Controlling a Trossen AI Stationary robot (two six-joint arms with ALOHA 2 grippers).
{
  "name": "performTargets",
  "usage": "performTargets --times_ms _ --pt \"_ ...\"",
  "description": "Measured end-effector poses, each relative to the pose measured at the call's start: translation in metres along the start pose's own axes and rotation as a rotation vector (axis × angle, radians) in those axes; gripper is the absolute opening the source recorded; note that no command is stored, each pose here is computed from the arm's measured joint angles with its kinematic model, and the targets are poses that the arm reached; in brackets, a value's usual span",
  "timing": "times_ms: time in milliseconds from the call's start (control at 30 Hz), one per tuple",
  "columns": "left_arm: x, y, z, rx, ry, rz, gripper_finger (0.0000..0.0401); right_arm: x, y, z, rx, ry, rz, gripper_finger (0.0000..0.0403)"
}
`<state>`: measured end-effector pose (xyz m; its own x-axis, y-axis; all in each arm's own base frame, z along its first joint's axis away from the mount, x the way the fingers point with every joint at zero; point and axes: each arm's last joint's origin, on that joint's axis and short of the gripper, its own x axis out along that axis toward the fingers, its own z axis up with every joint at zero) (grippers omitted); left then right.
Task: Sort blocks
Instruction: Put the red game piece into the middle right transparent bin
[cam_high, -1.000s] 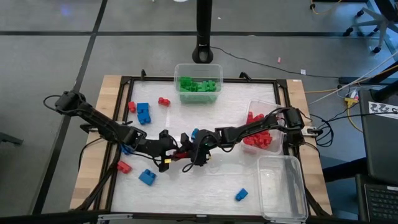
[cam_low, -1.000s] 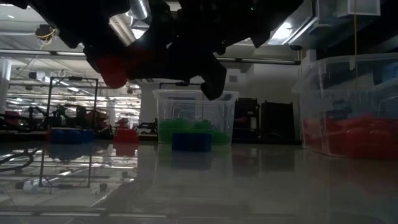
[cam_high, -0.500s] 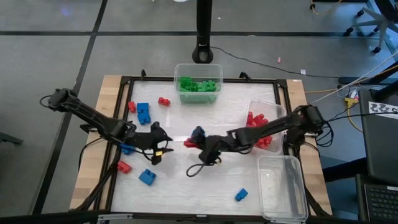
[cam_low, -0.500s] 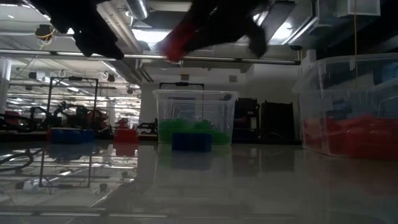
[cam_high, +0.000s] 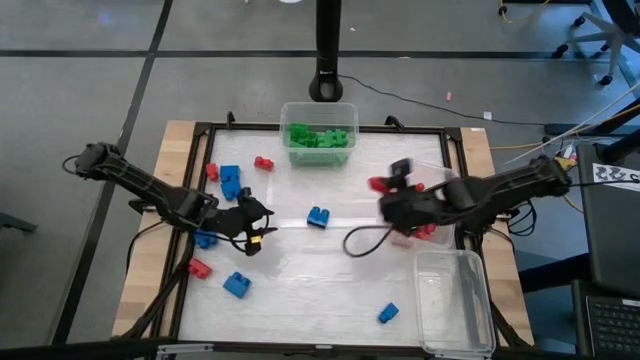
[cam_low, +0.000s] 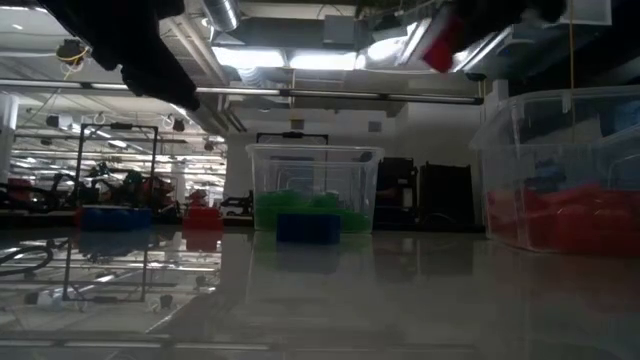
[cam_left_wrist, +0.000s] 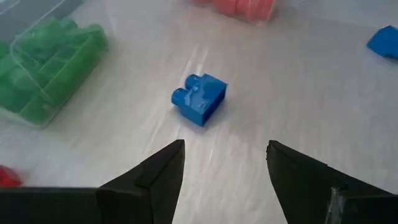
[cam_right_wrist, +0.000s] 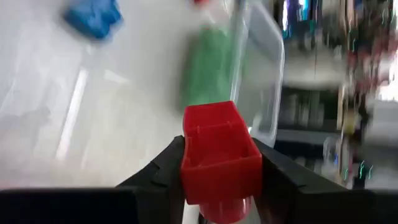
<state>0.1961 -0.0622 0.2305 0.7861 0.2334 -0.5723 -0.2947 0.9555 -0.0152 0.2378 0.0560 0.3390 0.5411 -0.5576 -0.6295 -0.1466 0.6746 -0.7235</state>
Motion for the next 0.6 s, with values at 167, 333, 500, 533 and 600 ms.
performTargets --times_ms 167,333,500,533,600 --pt "0.003 0.005 0.002 -0.010 0.000 0.022 0.0214 -0.017 -0.005 -0.045 0.204 0.159 -0.014 0.0137" --pt "0.004 0.008 0.003 -0.020 0.000 0.038 0.0214 -0.013 0.009 -0.077 0.351 0.234 -0.003 0.0140" --pt "0.004 0.008 0.003 -0.014 0.000 0.040 0.0214 0.001 0.029 -0.091 0.393 0.302 0.017 0.0183" --pt "0.004 0.008 0.003 -0.014 0.000 0.040 0.0214 0.003 0.032 -0.092 0.388 0.314 0.018 0.0194" --pt "0.004 0.008 0.003 -0.014 0.000 0.039 0.0214 0.008 0.037 -0.093 0.382 0.328 0.029 0.0215"
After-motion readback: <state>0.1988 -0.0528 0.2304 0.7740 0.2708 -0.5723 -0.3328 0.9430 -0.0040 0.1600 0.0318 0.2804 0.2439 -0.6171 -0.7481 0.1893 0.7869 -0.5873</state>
